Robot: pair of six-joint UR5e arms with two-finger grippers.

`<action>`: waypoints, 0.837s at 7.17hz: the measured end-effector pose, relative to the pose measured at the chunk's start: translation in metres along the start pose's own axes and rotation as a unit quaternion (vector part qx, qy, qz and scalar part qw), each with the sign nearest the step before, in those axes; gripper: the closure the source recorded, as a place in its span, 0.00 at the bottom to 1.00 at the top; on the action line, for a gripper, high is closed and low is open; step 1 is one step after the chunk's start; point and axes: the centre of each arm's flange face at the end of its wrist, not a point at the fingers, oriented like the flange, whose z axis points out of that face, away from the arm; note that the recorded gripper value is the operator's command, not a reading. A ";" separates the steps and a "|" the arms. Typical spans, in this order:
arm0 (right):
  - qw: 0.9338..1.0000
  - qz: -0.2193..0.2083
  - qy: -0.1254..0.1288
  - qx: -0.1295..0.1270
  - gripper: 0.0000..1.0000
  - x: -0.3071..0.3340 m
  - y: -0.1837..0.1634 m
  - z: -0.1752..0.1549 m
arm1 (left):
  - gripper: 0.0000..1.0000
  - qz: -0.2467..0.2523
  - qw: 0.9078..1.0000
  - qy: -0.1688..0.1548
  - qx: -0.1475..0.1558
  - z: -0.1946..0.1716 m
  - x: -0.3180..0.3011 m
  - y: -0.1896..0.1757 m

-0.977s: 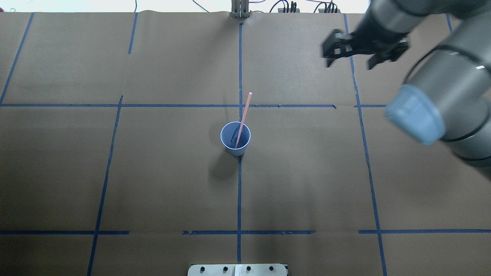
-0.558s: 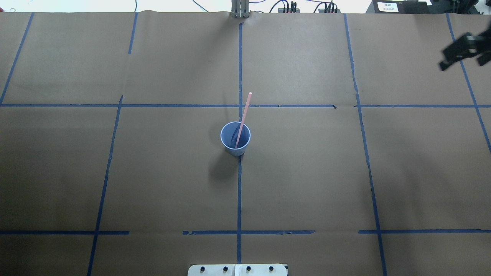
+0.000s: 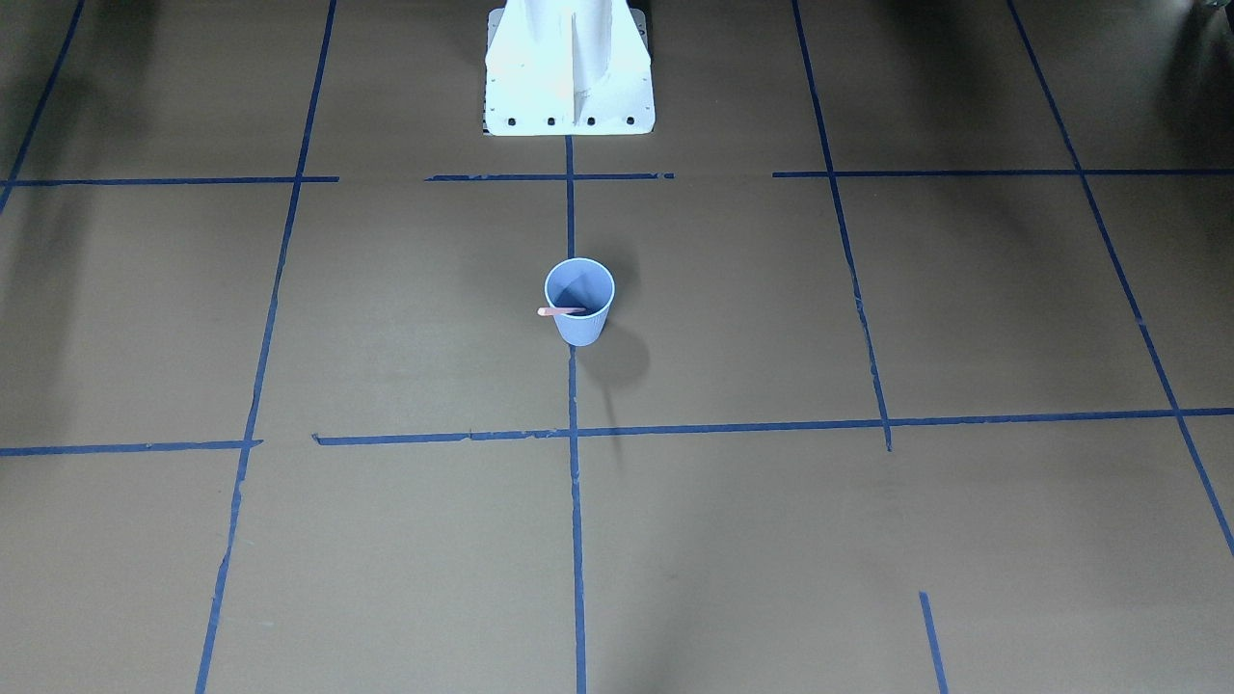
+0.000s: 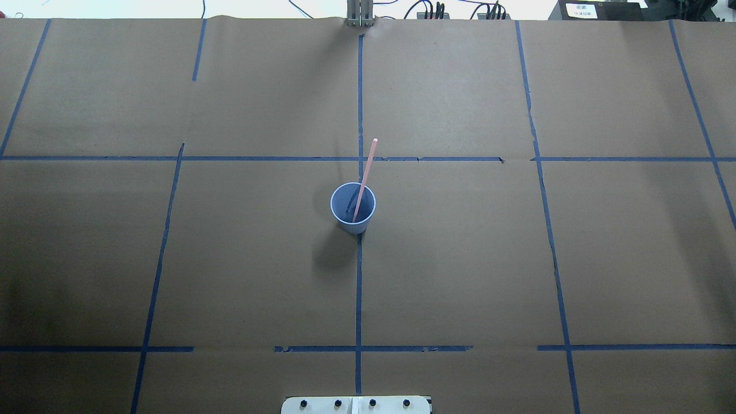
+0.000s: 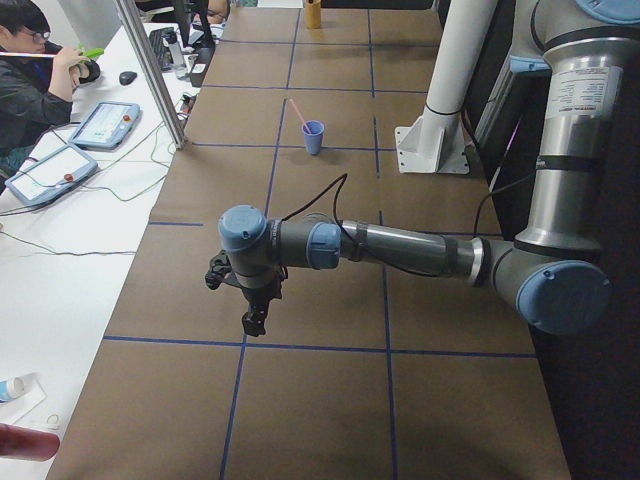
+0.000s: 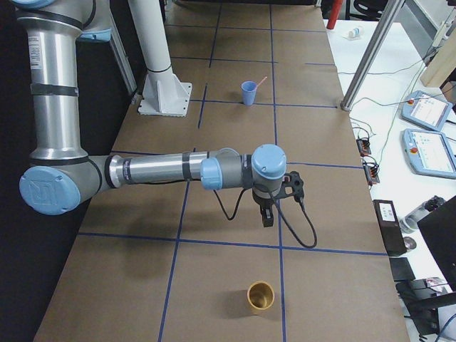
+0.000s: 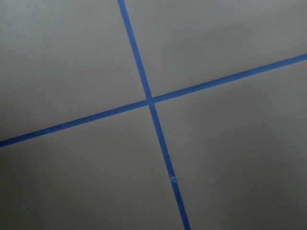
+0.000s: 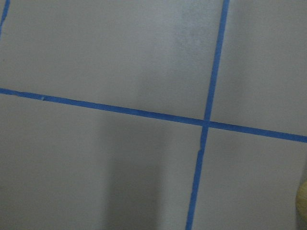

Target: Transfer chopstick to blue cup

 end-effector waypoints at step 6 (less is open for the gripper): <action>0.997 0.083 -0.002 -0.005 0.00 0.027 0.028 0.015 | 0.00 -0.062 0.997 0.028 -0.020 0.029 -0.026 0.025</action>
